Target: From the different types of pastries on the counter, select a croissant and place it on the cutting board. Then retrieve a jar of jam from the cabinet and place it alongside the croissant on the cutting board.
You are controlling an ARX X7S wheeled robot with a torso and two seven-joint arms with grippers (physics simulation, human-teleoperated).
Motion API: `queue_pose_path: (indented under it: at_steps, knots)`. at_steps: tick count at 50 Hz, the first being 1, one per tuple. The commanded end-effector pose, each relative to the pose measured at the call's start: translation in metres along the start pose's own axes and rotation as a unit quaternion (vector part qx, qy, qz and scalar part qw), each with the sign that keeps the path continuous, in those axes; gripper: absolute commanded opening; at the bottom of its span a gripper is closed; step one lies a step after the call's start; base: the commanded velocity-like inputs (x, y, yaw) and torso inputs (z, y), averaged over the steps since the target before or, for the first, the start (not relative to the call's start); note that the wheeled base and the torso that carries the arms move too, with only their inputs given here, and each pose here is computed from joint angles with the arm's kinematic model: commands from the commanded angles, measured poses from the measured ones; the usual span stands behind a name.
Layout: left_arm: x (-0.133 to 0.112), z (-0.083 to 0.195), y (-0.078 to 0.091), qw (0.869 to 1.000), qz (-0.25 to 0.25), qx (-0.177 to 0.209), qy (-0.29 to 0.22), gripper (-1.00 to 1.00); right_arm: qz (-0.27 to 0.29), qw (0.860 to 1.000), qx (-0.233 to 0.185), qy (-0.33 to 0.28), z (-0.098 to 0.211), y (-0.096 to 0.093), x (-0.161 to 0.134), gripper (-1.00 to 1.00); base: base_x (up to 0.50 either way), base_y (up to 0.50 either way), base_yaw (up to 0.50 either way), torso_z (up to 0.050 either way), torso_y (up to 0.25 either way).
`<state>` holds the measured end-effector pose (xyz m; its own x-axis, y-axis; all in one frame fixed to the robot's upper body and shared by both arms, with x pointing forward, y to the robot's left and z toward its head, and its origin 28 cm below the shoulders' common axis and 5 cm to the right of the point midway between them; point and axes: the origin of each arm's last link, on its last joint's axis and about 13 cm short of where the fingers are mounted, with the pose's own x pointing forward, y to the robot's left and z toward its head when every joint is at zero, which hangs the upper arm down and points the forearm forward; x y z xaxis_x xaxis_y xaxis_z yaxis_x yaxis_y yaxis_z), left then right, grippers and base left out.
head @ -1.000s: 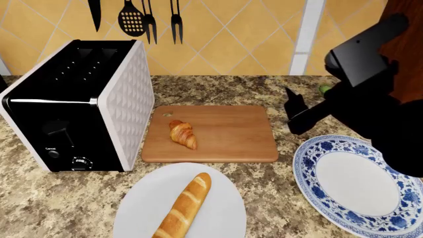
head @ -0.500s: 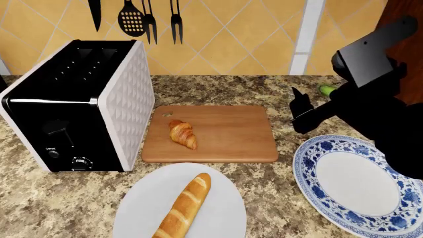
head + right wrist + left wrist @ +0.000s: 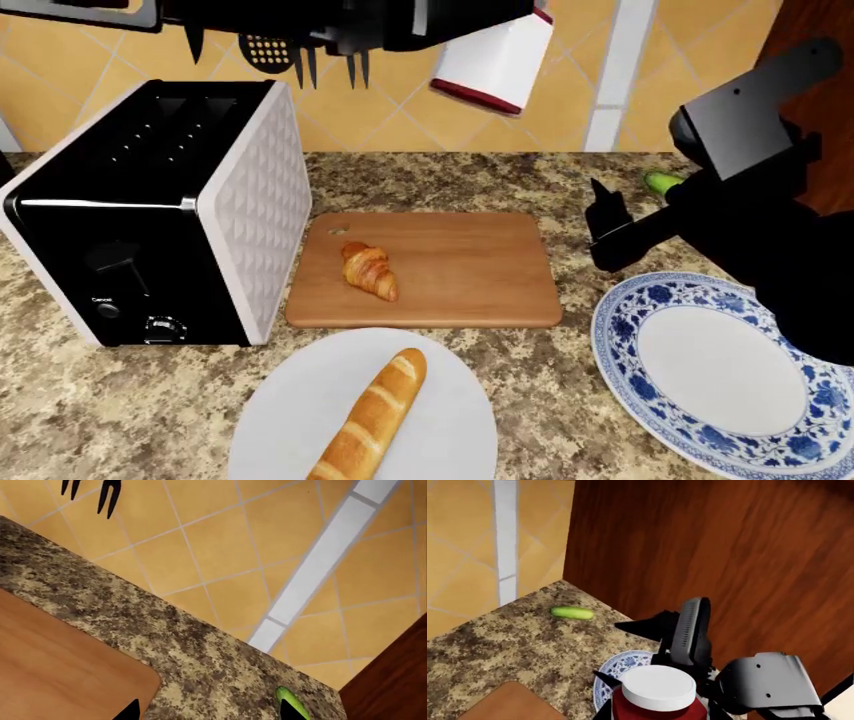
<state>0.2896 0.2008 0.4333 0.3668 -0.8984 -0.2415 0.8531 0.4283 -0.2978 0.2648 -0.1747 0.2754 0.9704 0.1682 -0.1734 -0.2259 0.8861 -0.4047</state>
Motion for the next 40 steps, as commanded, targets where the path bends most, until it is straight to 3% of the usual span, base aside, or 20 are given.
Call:
queue_pose_path:
  at_steps: [1,11,21,29,40]
  knots:
    - [0.006,-0.006,0.019,0.999,0.036,-0.005,-0.022,-1.00,-0.003,1.000,0.001,0.001,0.000,0.000,0.000,1.00,0.00,0.00,0.00,0.000,0.000]
    - [0.021,-0.013,0.036,0.989,0.117,0.001,-0.091,-1.00,-0.005,1.000,0.002,-0.002,0.001,-0.001,-0.001,1.00,0.00,0.00,0.00,0.000,0.001]
    - [0.034,-0.025,0.040,0.972,0.191,0.022,-0.136,-1.00,-0.006,1.000,0.001,-0.005,0.004,-0.002,-0.001,1.00,0.00,0.00,0.00,0.002,0.001]
    - [0.038,-0.044,0.034,0.975,0.170,0.019,-0.144,-1.00,-0.007,1.000,0.002,-0.006,0.004,-0.002,-0.001,1.00,0.00,0.00,0.00,0.000,0.001]
    - [0.030,-0.065,0.025,0.972,0.127,0.030,-0.195,-1.00,-0.007,1.000,0.003,-0.006,0.005,-0.002,-0.002,1.00,0.00,0.00,0.00,0.000,0.001]
